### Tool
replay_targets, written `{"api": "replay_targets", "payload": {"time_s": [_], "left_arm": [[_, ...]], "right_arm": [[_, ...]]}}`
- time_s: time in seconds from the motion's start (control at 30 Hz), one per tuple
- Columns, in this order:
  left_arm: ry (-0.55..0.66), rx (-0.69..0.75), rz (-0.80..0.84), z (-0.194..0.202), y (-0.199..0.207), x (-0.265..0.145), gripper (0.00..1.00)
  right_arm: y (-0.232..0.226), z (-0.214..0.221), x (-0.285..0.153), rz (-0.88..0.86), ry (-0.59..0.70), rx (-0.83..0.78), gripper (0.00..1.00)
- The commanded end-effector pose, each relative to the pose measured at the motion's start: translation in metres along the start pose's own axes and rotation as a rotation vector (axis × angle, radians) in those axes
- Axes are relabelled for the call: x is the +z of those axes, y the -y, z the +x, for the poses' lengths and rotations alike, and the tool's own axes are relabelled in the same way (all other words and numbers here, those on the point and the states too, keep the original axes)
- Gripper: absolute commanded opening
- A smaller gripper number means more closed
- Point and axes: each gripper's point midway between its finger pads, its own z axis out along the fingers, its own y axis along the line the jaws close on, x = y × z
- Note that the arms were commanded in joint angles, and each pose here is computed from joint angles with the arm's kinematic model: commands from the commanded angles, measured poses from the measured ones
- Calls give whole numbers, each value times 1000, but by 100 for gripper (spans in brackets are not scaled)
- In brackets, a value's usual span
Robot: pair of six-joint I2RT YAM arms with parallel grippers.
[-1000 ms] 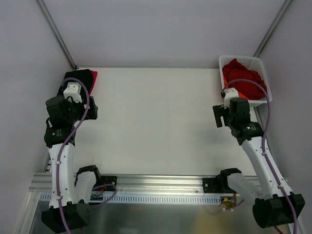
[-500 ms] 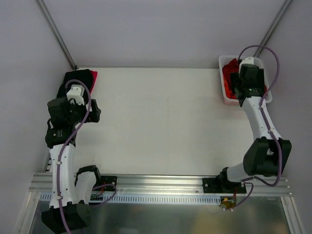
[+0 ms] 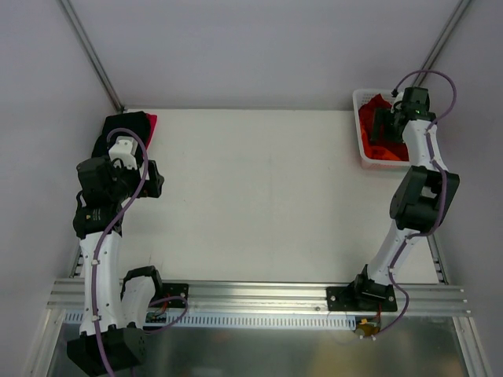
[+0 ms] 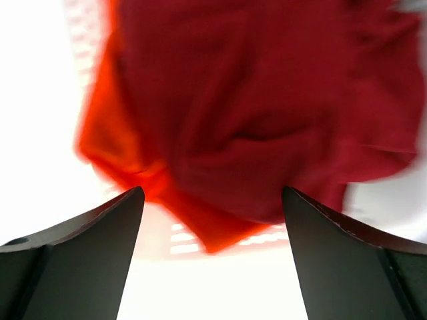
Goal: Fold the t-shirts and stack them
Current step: Grab the tshirt from the pile
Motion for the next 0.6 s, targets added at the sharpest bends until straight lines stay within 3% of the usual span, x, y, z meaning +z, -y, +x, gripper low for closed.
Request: {"api": "replay_targets", "payload": {"time_s": [0.0, 0.07, 0.2, 0.3, 0.43, 0.47, 0.5, 0.57], "left_arm": [[11, 10, 14, -1, 1, -1, 99], [12, 12, 22, -1, 2, -1, 99], [10, 11, 30, -1, 4, -1, 99], [11, 15, 31, 0, 5, -2, 99], [9, 14, 37, 0, 6, -2, 99], [10, 15, 38, 0, 6, -3, 99], [10, 15, 42, 0, 7, -3, 99], [12, 18, 48, 0, 8, -4, 99]], "right_arm": [[-43, -6, -24, -256, -33, 74, 88], [-47, -4, -23, -266, -28, 70, 86], [-39, 3, -21, -208, -2, 46, 61], [-38, 6, -21, -173, 24, 18, 64], [-10, 5, -24, 83, 120, -49, 62], [-7, -1, -32, 128, 153, -75, 65], [-14, -2, -29, 158, 182, -112, 79], [-4, -6, -35, 269, 205, -156, 94]]}}
